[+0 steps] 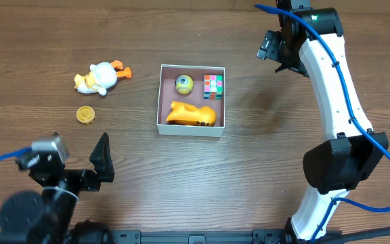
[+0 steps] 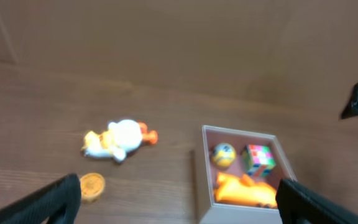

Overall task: Pack container
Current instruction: 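Raise the left gripper and move it over the yellow coin toy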

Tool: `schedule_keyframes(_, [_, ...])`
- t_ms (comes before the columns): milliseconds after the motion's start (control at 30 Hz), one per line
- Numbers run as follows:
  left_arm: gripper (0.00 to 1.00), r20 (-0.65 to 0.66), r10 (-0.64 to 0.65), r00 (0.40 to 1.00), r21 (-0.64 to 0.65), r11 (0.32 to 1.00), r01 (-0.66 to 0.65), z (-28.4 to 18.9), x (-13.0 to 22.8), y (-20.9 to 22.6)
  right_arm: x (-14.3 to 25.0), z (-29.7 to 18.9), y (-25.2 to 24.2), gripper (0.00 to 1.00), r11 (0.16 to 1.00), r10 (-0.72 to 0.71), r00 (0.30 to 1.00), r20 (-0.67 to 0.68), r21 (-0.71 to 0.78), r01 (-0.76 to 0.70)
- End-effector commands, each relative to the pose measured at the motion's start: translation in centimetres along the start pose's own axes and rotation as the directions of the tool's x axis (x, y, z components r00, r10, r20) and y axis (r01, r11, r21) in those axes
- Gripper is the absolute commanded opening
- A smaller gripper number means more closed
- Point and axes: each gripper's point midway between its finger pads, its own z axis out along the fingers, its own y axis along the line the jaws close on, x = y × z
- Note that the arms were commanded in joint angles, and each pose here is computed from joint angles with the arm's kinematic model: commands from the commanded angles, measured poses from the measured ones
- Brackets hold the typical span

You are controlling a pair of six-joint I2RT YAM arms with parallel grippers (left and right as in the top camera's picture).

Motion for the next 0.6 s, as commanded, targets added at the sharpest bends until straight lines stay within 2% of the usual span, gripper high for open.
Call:
schedule_keyframes(0, [1.0,-0.224,-0.056,0.973,0.023,0.998,0.062,0.3,-0.3,-1.5,-0.7,-0.8,0.3,1.0,1.0,0.018,0.999,0.028,-0.019,-0.017])
schedule_keyframes(67, [1.0,-0.388,-0.036,0.921,-0.014,0.999,0.033,0.3,1.1,-1.2,-0.7,-0.8,0.3,1.0,1.0,0.018,0.999,0.028,-0.019,-0.017])
schedule_keyframes(133, [1.0,-0.497,-0.045,0.867,-0.041,0.999,0.029,0.7,2.4,-0.9,-0.7,-0.8,0.3,1.0,1.0,0.018,0.999,0.028,-0.019,-0.017])
schedule_keyframes(200, [1.0,-0.582,-0.068,0.81,-0.046,0.998,0.051,1.6,4.0,-0.9,-0.7,-0.8,0.3,1.0,1.0,0.018,0.999,0.028,-0.019,-0.017])
schedule_keyframes(233, [1.0,-0.651,-0.091,0.754,-0.033,0.995,0.092,2.2,5.3,-1.5,-0.7,-0.8,0.3,1.0,1.0,0.018,0.999,0.028,-0.019,-0.017])
schedule_keyframes(267, [1.0,-0.683,-0.099,0.724,-0.03,0.994,0.107,2.4,5.9,-1.7,-0.7,-0.8,0.3,1.0,1.0,0.018,0.999,0.028,-0.019,-0.017])
schedule_keyframes(367, [1.0,-0.749,-0.132,0.649,-0.037,0.987,0.158,4.0,7.2,-2.2,-0.7,-0.8,0.3,1.0,1.0,0.018,0.999,0.028,-0.019,-0.017])
schedule_keyframes(433, [1.0,-0.762,-0.135,0.633,-0.066,0.989,0.131,5.9,7.6,-1.4,-0.7,-0.8,0.3,1.0,1.0,0.018,0.999,0.028,-0.019,-0.017])
schedule_keyframes(467, [0.97,-0.763,-0.143,0.631,-0.103,0.99,0.101,6.7,7.8,-0.5,-0.7,-0.8,0.3,1.0,1.0,0.018,0.999,0.028,-0.019,-0.017])
schedule_keyframes(567, [0.95,-0.738,-0.256,0.624,-0.34,0.94,-0.017,9.3,8.7,4.0,-0.7,-0.8,0.3,1.0,1.0,0.018,0.999,0.028,-0.019,-0.017])
